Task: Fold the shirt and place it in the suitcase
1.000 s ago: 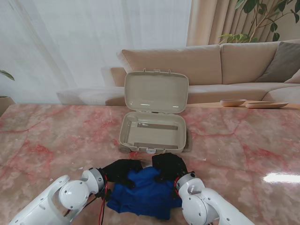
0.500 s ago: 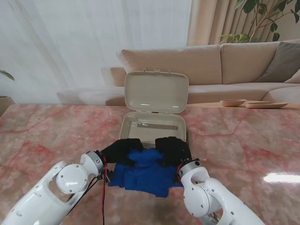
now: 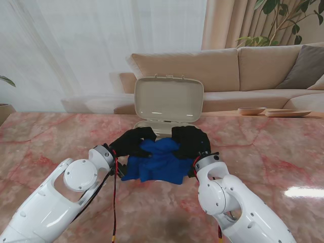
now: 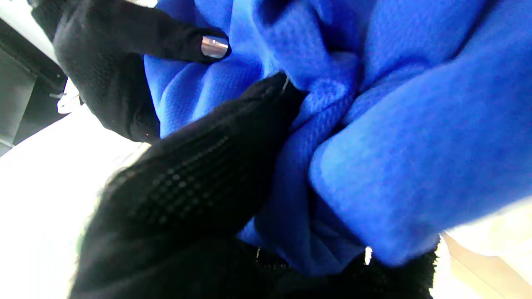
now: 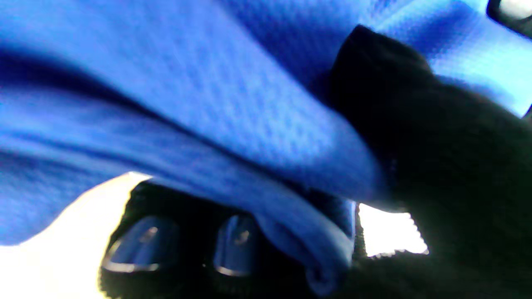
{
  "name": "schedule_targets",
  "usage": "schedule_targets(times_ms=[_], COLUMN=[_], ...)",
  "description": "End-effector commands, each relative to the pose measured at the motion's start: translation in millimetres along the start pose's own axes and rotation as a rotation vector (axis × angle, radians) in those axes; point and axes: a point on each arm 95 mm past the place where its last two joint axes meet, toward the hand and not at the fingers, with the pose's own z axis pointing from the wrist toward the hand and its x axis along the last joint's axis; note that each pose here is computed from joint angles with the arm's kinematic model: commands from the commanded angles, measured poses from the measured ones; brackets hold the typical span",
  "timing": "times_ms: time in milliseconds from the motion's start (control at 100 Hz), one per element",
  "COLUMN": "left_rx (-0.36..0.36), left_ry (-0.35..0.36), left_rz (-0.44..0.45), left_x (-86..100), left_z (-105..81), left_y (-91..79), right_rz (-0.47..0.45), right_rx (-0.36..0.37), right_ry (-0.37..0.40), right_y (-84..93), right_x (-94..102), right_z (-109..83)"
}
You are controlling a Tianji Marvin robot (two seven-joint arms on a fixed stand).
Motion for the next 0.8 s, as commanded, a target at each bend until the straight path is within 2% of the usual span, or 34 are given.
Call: schedule_targets(times_ms=[0,200,390,790], left_rx=[0.03,0.073,0.103,0.143], left_ry=[0.022,0.003,-0.028,-0.095], left_rz=[-0.001,-0.034,-0.062,-0.157], left_x=[10.6,12.7,6.0,-22.8], left_z=[7.1,21.3,38.5,73.6], left_y=[-9.9,-23.1,-31.5,-32.1], right_rz=[-0.006,-0.021,-0.025,-0.027], right_rx=[-0.015,-0.029,-0.022,0.049], right_ry=[-0.002,-0.003,-0.022,-0.039], right_y=[11.0,21.9,26.9,9.5], right_x=[1.6,5.4,6.5,-0.4], right_z=[8.5,25.8,44.7,80.7])
